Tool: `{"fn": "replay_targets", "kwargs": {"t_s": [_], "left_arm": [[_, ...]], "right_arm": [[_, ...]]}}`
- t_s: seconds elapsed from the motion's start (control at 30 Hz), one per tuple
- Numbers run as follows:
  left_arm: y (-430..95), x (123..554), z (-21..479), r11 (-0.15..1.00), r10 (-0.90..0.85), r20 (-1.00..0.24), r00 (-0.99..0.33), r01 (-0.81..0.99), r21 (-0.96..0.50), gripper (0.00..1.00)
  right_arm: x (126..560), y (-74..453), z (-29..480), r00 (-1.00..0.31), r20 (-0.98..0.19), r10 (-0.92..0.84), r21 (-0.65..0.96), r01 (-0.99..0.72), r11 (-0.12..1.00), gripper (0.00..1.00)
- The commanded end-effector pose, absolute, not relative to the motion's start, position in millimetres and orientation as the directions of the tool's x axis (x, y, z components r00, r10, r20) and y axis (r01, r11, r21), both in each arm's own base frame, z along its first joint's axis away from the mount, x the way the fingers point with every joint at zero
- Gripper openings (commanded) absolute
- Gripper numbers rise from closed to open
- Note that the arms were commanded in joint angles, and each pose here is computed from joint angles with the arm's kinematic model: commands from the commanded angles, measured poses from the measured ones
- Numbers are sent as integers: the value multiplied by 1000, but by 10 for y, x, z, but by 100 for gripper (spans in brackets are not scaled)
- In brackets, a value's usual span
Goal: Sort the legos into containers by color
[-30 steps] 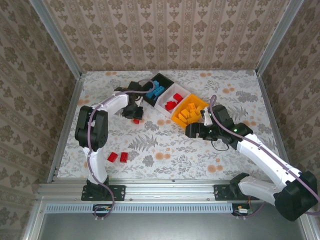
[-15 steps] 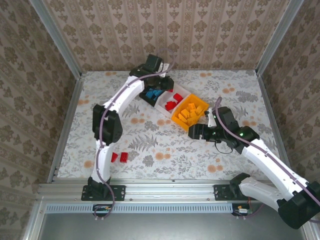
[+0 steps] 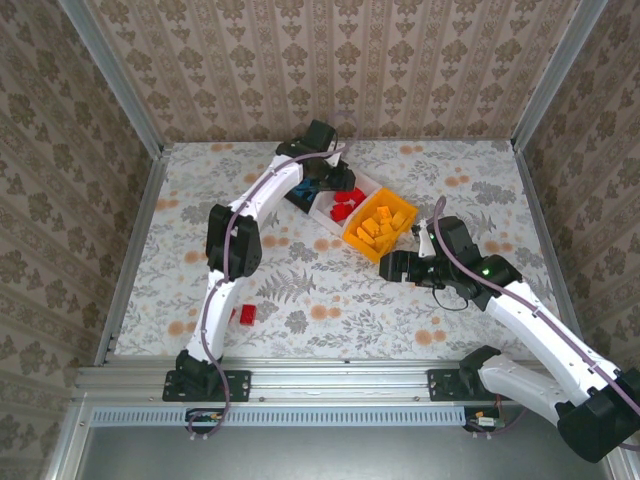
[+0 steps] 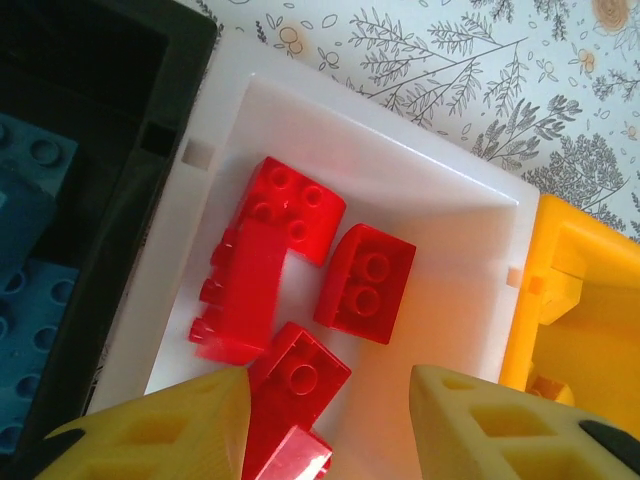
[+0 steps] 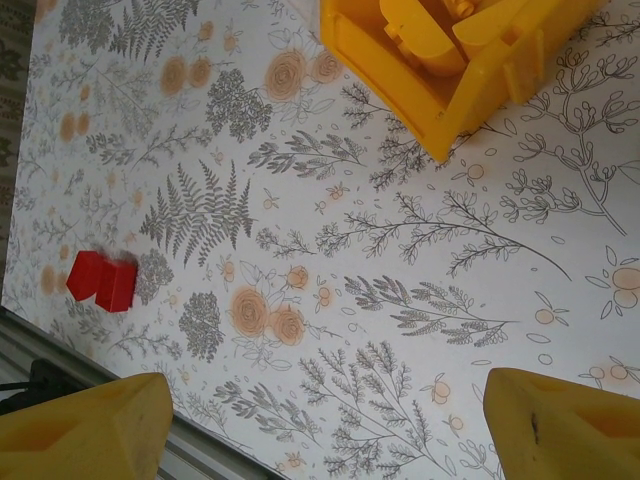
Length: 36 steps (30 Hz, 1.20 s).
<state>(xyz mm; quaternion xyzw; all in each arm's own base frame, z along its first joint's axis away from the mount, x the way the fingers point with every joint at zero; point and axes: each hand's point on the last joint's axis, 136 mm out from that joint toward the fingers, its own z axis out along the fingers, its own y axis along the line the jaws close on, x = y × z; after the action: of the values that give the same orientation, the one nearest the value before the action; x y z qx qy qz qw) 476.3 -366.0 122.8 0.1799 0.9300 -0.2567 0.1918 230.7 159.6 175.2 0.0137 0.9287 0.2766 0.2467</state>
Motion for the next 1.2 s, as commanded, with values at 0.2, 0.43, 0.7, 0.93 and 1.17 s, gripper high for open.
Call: {"fn": "replay_targets", "kwargs": {"t_s": [0.2, 0.43, 0.7, 0.93, 1.17], "left_arm": [[-3622, 4742, 1543, 799, 241, -495, -835, 460, -387, 49], [-3607, 4684, 1829, 783, 219, -539, -814, 476, -401, 49], [-3234, 4323, 2362, 787, 211, -604, -769, 500, -361, 50], [-2408, 3680, 2361, 838, 133, -570, -811, 399, -372, 51], [-1549, 3024, 2342, 892, -21, -556, -831, 236, -386, 54]], "right_arm": [[2286, 1543, 1703, -880, -446, 163, 504, -97, 858, 83], [2289, 1558, 1690, -882, -442, 163, 510, -98, 855, 83], [2390, 1710, 1714, -891, -429, 146, 546, -127, 828, 83], [2598, 2072, 1701, -915, -393, 94, 605, -180, 775, 84], [2656, 2749, 1549, -929, -360, -84, 585, -294, 756, 83]]}}
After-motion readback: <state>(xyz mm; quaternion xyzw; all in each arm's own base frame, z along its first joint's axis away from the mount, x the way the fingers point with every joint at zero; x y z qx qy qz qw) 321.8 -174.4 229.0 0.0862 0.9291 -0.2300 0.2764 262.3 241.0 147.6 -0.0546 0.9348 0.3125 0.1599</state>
